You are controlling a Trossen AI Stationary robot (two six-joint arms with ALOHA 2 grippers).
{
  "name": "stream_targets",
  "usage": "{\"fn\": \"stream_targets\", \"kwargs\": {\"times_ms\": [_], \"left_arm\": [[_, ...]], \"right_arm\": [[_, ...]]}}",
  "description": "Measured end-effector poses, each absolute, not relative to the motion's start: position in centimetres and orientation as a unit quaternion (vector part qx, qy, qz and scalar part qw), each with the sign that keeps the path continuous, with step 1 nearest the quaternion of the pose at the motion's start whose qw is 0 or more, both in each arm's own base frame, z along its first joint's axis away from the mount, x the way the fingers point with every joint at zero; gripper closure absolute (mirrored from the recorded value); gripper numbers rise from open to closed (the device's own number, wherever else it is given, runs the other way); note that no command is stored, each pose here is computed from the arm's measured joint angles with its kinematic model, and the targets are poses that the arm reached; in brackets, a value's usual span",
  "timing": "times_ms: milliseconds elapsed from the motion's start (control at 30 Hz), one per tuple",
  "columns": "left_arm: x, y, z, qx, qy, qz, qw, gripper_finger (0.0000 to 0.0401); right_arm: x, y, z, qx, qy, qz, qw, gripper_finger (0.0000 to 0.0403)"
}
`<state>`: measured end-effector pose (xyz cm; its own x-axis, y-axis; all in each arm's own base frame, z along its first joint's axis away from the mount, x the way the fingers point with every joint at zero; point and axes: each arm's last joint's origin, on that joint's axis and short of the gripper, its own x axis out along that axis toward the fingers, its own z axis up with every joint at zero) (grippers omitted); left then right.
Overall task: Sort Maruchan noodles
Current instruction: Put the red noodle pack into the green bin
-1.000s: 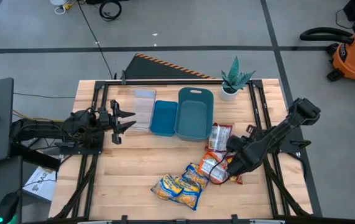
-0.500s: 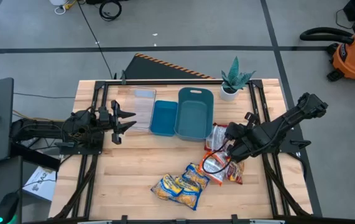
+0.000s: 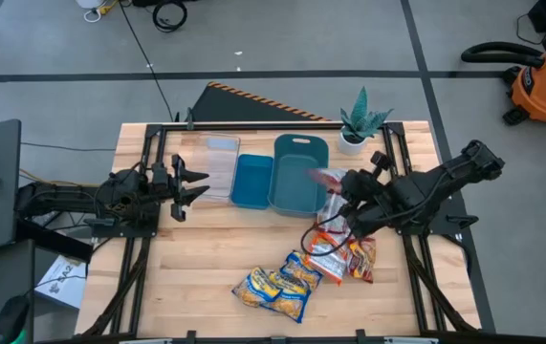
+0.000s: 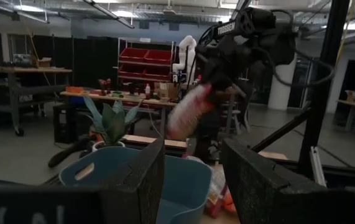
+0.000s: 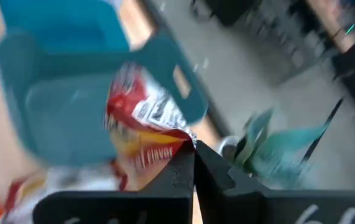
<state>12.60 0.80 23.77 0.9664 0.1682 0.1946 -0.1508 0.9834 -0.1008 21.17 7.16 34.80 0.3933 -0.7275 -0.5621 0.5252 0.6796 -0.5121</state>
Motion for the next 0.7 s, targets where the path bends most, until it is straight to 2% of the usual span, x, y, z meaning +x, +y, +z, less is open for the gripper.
{"fn": "stream_targets", "kwargs": {"times_ms": [167,333,700], "left_arm": [[12.6,0.8,23.8,-0.060,-0.103,0.078,0.990,0.0234],[12.6,0.8,23.8,-0.066,-0.103,0.078,0.989,0.0234],[12.6,0.8,23.8,-0.069,-0.104,0.078,0.989,0.0234]], "right_arm": [[23.4,6.7,35.6,-0.189,0.346,-0.376,0.839,0.0394],[26.1,5.4,36.6,-0.204,0.328,-0.339,0.858,0.0393],[28.4,-0.8,36.8,-0.146,0.332,-0.305,0.881,0.0392]]}}
